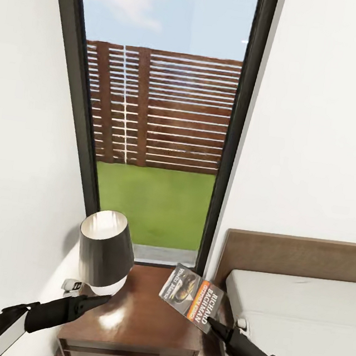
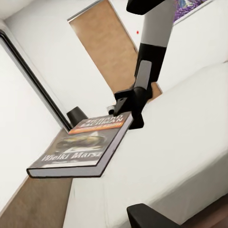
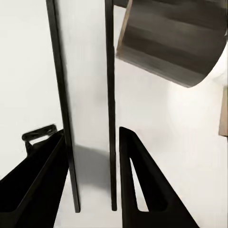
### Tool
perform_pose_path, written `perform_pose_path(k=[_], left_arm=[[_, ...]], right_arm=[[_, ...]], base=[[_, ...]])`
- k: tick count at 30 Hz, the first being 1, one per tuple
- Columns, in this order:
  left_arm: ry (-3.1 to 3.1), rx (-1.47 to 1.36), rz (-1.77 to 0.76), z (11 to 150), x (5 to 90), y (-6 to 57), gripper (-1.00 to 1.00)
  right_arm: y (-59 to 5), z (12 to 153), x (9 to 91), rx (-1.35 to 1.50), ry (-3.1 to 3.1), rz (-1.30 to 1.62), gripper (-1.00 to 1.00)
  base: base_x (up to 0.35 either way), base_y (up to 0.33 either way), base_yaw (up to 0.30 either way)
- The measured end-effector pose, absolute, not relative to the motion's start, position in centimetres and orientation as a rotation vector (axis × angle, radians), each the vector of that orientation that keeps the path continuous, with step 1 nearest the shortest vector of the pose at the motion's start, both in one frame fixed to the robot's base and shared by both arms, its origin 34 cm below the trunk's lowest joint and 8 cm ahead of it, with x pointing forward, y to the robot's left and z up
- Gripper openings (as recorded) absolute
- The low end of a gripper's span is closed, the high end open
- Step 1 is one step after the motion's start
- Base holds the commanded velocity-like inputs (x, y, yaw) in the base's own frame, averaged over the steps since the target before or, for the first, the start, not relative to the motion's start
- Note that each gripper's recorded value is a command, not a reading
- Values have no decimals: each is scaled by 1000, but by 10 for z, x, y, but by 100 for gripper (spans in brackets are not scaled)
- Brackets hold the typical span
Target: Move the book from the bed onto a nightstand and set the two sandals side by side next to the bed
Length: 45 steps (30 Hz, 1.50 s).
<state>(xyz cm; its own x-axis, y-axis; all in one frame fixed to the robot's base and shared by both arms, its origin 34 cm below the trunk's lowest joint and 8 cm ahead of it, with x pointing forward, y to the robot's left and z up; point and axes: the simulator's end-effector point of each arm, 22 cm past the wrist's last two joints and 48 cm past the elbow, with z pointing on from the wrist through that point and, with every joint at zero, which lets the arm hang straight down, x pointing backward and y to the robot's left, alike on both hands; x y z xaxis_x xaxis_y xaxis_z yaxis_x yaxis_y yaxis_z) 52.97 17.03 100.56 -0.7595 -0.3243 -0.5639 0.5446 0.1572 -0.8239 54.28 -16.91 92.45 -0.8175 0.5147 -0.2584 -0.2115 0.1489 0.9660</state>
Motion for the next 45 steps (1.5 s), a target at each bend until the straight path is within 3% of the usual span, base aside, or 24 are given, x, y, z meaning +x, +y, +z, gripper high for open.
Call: perform_pose_path(k=[9, 20, 34, 45], left_arm=[[1779, 209, -1678, 1005, 530, 170, 100], [1763, 205, -1697, 1006, 529, 160, 100], [1786, 189, -1673, 1000, 533, 158, 100], [1824, 163, -1633, 990, 538, 156, 100]], right_arm=[[-108, 930, 555, 301, 1906, 1764, -100], [-107, 879, 564, 412, 2123, 1544, -100], [-89, 910, 562, 724, 2034, 1878, -100], [-89, 913, 563, 747, 2018, 1900, -100]], base=[[0, 0, 0], [0, 0, 0], [0, 0, 0], [0, 0, 0]])
